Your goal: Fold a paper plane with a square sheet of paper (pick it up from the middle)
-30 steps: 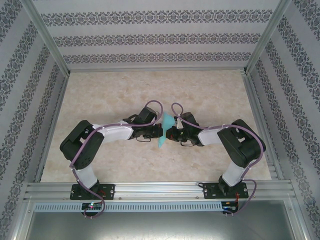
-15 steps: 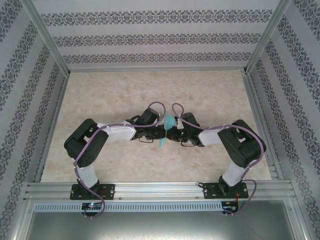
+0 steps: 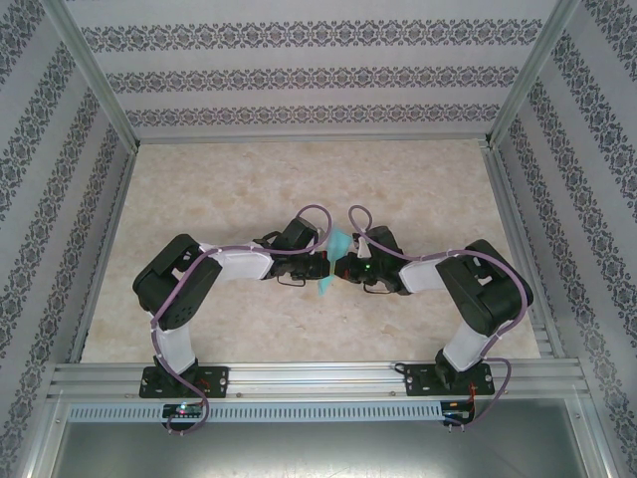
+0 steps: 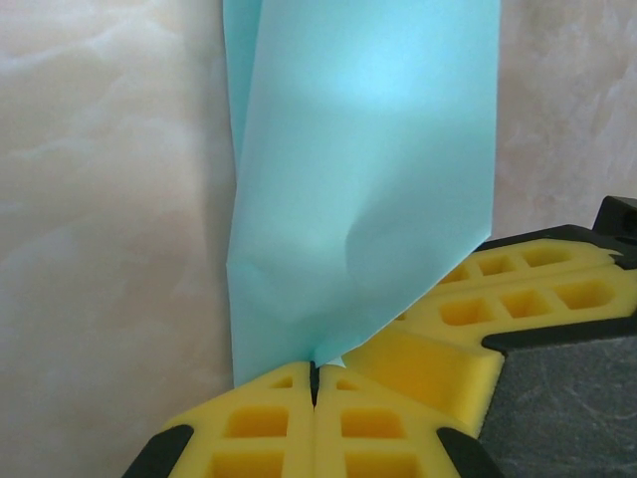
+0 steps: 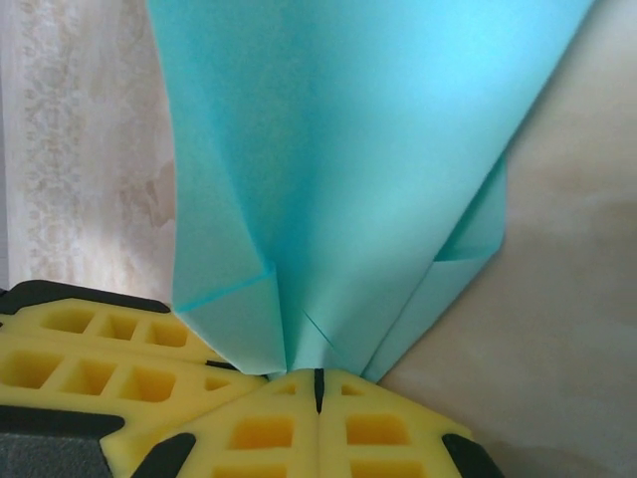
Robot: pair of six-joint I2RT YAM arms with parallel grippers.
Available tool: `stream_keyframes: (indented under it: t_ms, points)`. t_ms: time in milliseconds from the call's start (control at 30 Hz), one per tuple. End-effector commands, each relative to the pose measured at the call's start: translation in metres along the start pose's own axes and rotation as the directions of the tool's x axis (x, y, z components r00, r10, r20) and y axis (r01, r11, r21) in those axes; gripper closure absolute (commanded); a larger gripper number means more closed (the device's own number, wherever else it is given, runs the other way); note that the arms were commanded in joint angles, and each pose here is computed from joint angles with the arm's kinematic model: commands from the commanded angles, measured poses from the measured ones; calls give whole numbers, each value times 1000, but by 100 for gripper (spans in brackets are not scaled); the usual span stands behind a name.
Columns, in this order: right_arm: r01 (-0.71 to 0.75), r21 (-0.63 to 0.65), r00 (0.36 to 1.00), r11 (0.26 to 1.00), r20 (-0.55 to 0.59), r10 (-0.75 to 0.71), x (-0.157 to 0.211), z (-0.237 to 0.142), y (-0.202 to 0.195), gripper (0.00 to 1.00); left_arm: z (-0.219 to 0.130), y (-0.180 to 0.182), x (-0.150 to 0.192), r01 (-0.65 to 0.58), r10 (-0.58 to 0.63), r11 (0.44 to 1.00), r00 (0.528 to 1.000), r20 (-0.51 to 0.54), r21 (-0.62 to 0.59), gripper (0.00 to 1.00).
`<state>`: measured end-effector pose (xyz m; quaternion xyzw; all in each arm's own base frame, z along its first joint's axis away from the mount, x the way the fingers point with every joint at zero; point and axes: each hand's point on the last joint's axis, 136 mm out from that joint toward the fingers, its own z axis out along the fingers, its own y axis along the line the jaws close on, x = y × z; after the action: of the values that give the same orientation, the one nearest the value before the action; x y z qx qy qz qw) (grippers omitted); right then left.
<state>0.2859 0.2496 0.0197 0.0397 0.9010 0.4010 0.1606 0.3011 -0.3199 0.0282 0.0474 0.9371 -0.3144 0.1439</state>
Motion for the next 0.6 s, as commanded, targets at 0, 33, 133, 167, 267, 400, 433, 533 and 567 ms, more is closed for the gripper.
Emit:
stream_keyframes:
  t_ms: [0, 33, 133, 167, 267, 400, 433, 533, 567]
  points:
    - [-5, -64, 999, 998, 31, 7, -9, -8, 15, 100, 3, -2, 7, -37, 37, 999, 999, -15, 0, 94]
    - [-7, -68, 999, 998, 36, 9, -10, -10, 16, 100, 4, -2, 6, -37, 37, 999, 999, -14, 1, 94]
    - [-12, -98, 998, 995, 54, 17, -16, -17, 23, 98, 3, -3, 5, -39, 39, 999, 999, -12, 4, 94]
    - [-15, -111, 998, 994, 58, 21, -18, -19, 25, 96, 3, -3, 6, -39, 39, 999, 999, -13, 3, 94]
    - [-17, -140, 997, 990, 70, 28, -23, -23, 32, 92, 3, -5, 4, -44, 44, 999, 999, -9, 8, 94]
    - [-29, -137, 997, 990, 72, 40, -27, -23, 30, 84, 2, -8, 2, -56, 56, 998, 998, -6, 18, 94]
    - [-33, -134, 997, 990, 71, 42, -27, -22, 29, 82, 1, -8, 2, -60, 60, 998, 998, -7, 18, 93]
    - [-43, -130, 997, 991, 63, 51, -28, -19, 27, 79, 1, -9, 2, -68, 68, 998, 998, -8, 19, 93]
    - [-45, -129, 997, 991, 61, 53, -29, -18, 27, 78, 1, -9, 2, -72, 72, 997, 997, -10, 18, 93]
